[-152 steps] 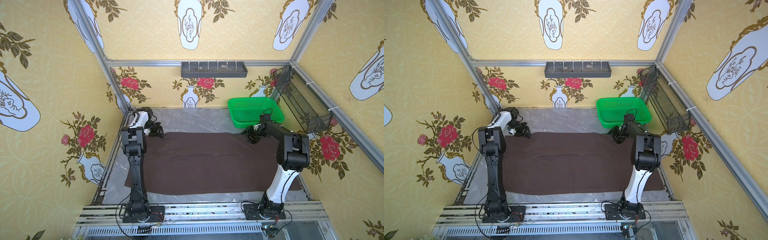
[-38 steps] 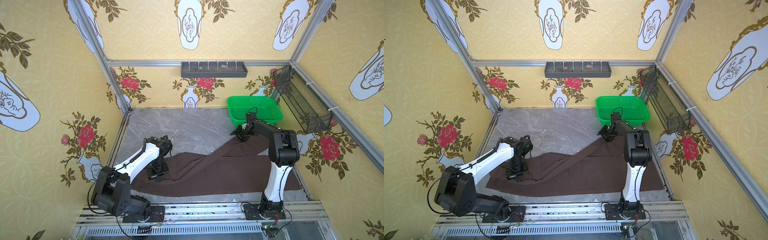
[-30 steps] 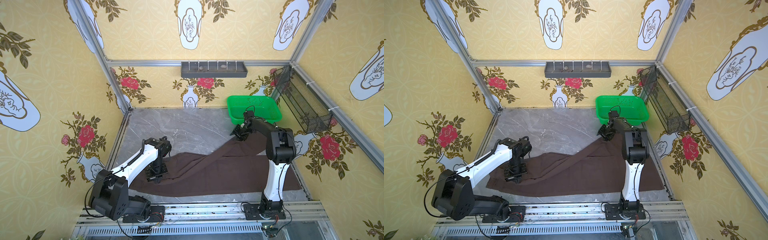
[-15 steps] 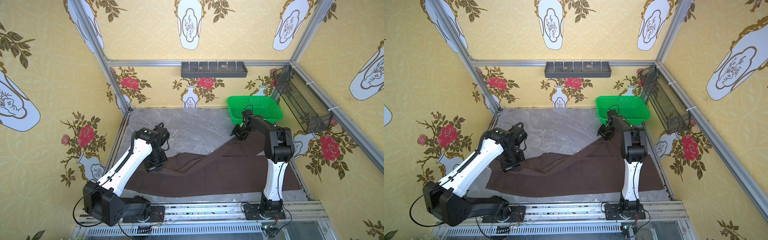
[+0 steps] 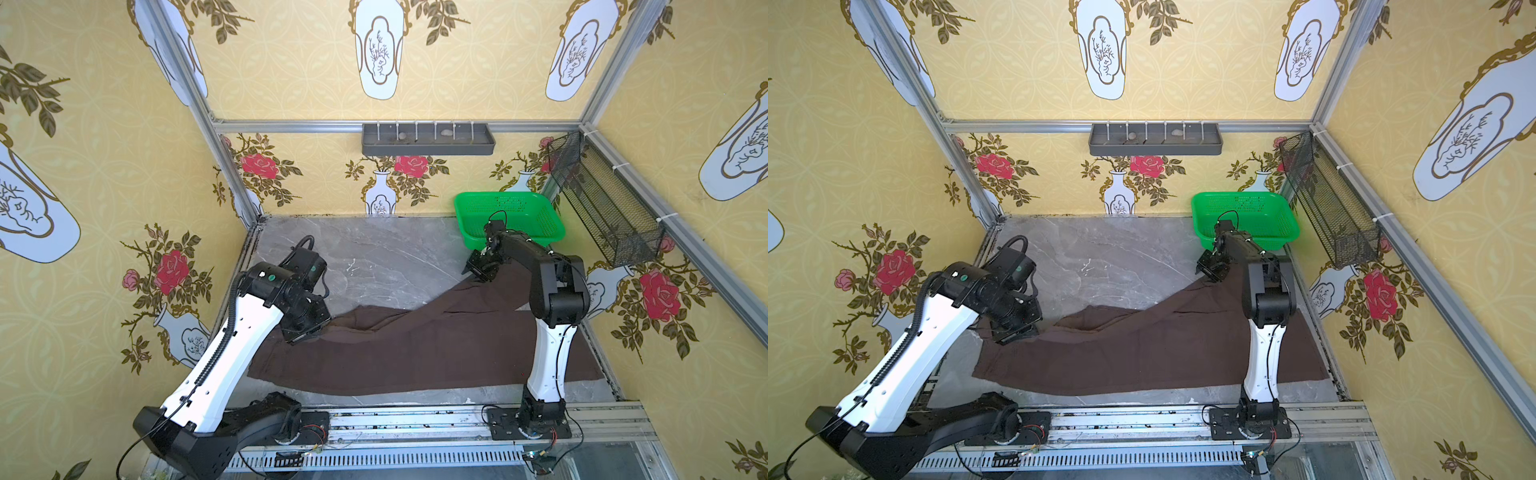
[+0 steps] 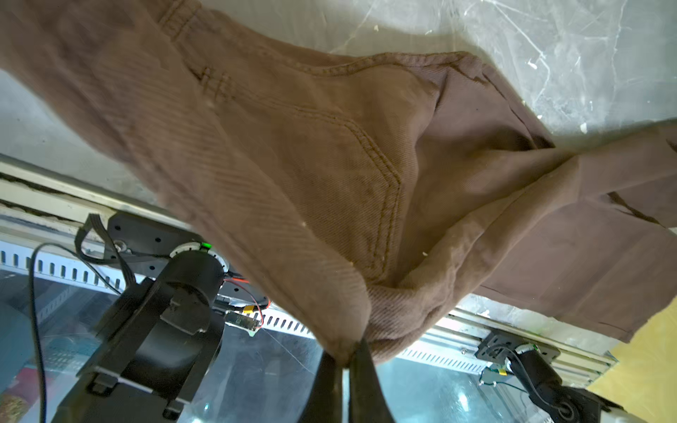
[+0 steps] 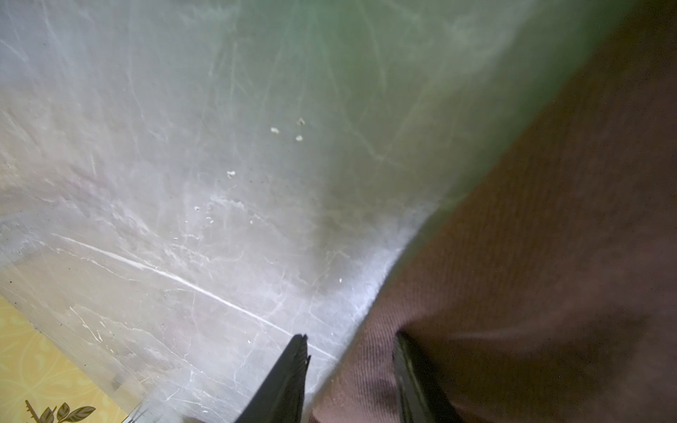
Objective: Roll up the long pants
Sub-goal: Fold the long pant at the center of the board.
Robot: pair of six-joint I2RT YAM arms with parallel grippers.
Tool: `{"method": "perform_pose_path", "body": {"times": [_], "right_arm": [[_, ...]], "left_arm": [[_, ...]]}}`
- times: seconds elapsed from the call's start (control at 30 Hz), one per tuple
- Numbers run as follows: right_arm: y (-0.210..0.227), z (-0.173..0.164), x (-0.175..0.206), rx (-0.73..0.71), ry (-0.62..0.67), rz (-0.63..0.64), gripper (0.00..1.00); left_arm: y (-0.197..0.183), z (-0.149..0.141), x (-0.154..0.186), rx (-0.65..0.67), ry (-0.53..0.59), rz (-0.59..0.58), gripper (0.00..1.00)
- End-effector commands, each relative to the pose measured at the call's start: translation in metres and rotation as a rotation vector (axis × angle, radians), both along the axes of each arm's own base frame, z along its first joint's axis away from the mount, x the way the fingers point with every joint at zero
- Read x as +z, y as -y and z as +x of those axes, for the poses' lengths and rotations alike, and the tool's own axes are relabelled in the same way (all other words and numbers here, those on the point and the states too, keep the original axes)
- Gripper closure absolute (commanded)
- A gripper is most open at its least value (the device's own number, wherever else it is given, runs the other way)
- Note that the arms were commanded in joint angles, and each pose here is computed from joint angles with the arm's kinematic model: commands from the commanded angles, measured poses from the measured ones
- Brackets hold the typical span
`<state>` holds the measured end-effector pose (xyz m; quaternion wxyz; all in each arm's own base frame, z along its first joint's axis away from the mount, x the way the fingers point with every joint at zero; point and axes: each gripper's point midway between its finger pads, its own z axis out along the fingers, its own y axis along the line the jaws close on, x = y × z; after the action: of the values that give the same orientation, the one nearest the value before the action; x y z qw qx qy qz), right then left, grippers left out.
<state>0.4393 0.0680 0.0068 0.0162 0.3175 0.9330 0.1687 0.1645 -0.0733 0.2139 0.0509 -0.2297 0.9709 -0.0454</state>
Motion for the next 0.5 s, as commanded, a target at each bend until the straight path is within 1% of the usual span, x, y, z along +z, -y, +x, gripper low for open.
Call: {"method": "perform_pose_path", "body": {"times": [0.0,0.07,0.23,0.33,0.47], "right_arm": [[0.036,-0.062,-0.027,-0.005,-0.265,-0.196,0.64],[0.037,-0.064,-0.029,-0.007,-0.282,-0.200,0.70],[0.045,-0.073,-0.030,-0.011,-0.329,-0.245,0.74],[0.051,-0.075,-0.027,-0.002,-0.340,-0.285,0.75],[0.059,-0.078,-0.023,0.017,-0.360,-0.334,0.84]], "left_arm": [[-0.021,-0.050,0.000,0.043,-0.154,0.060,1.00],[-0.028,-0.056,0.002,0.056,-0.144,0.079,1.00],[-0.032,-0.062,0.004,0.083,-0.131,0.085,1.00],[-0.035,-0.065,0.004,0.093,-0.123,0.088,1.00],[-0.037,-0.067,0.005,0.107,-0.114,0.086,1.00]]}}
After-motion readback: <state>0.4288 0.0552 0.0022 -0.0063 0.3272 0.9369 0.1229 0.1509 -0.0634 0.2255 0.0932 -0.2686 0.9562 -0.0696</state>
